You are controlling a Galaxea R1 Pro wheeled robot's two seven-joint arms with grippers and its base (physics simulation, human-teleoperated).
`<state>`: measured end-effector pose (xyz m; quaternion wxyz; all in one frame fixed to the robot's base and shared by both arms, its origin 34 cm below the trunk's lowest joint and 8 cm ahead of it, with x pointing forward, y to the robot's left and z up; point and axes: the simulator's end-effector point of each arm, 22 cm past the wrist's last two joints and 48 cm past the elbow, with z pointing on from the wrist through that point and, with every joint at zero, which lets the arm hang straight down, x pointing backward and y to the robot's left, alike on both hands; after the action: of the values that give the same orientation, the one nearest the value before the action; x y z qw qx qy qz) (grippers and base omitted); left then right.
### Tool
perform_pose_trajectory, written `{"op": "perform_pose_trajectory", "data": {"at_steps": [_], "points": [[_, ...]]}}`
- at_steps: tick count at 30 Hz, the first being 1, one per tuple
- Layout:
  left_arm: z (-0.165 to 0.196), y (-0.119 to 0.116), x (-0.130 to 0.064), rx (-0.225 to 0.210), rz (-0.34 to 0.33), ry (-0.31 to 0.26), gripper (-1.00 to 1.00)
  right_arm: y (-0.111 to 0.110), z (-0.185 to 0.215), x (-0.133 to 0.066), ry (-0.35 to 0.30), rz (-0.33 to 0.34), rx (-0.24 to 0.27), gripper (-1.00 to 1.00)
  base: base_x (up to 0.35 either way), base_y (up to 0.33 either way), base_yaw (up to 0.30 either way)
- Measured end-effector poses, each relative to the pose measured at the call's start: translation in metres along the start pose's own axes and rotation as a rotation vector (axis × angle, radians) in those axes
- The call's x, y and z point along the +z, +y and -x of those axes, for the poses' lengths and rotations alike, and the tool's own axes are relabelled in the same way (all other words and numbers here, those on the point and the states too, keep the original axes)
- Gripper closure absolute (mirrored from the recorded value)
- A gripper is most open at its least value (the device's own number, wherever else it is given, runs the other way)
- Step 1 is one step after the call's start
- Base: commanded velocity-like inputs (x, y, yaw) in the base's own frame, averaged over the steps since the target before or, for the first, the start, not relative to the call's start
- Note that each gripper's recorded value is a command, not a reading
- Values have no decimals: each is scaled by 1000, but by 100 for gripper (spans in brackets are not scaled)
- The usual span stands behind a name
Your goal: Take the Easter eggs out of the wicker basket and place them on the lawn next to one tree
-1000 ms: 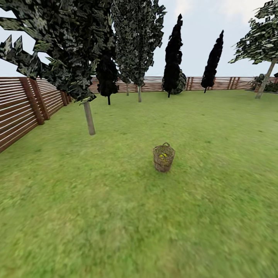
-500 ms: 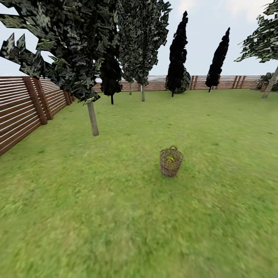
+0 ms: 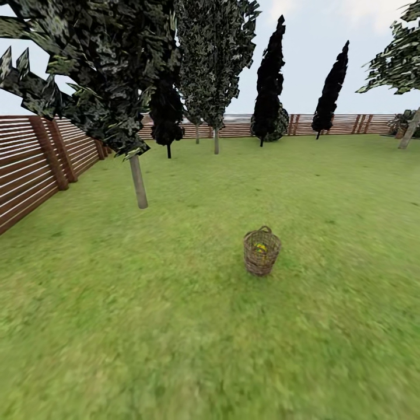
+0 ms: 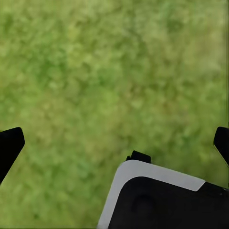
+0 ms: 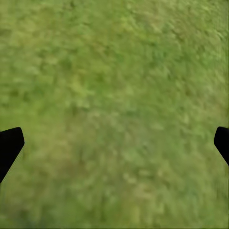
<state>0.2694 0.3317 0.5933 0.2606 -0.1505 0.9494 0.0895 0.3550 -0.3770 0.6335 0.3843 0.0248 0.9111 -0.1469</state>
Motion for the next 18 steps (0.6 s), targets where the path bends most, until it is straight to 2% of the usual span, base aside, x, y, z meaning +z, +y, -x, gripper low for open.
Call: {"op": "perform_pose_trajectory", "data": {"at_steps": [12,18], "points": [[0,0,0,0,0,0,-100,0,1,0,-2,-1,0,-100,332,2,0],[0,0,0,-1,0,0,-100,0,0,0,-1,-1,0,-100,332,85,0]]}}
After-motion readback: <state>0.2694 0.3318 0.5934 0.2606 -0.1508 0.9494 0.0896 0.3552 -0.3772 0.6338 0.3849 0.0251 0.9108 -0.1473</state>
